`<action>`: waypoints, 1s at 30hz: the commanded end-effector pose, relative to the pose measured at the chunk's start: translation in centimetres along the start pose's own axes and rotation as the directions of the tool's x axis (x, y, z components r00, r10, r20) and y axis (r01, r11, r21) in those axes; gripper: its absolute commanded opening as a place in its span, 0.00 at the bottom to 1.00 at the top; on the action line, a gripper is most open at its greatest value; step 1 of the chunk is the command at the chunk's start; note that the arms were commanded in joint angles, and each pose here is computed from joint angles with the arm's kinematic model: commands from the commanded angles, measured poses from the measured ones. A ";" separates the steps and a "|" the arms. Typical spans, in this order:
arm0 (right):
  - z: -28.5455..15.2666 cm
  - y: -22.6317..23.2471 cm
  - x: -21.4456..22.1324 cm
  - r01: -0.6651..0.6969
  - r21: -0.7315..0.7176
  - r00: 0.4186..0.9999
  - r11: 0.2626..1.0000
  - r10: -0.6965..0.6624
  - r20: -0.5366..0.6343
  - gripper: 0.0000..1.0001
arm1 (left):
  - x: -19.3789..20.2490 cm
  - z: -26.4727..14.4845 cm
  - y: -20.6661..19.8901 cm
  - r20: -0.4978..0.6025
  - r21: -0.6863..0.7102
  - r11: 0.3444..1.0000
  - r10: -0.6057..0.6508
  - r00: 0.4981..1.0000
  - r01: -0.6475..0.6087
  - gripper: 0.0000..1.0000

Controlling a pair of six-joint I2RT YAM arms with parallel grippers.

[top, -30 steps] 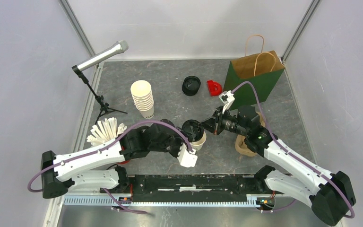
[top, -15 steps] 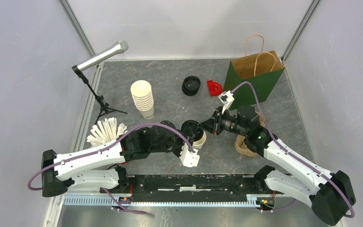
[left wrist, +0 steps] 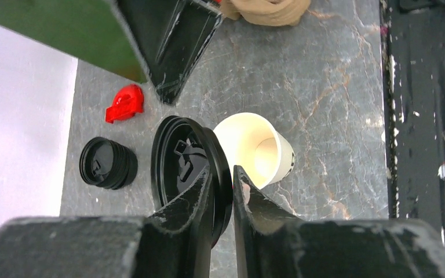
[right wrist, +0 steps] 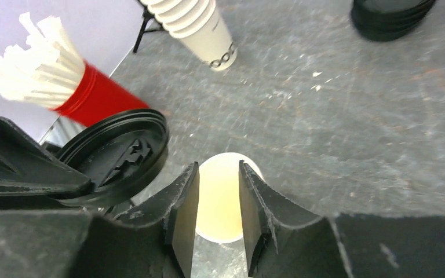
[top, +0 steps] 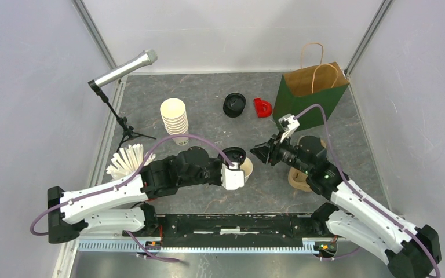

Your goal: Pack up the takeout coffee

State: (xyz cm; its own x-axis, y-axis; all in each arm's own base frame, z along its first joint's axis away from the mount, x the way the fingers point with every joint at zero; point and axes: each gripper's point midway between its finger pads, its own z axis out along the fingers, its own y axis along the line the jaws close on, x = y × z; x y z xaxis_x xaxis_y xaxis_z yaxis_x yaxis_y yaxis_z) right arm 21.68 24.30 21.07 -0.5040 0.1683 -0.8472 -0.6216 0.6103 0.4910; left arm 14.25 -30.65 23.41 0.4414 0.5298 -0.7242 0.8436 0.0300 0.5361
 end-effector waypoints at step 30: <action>-6.1 11.6 -8.2 0.779 0.054 0.410 0.625 -0.573 0.710 0.98 | -12.0 -8.0 6.6 0.598 0.176 0.442 -0.758 0.261 0.880 0.24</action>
State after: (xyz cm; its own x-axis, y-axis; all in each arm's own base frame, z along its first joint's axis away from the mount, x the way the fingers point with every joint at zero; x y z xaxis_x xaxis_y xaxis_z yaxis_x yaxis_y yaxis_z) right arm 14.49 24.83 32.21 0.4951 0.2966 -0.8167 -0.8150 0.4844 -0.3181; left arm 11.85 -29.64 38.07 -0.2941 -0.3168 -0.9017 0.8408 0.3629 -0.4018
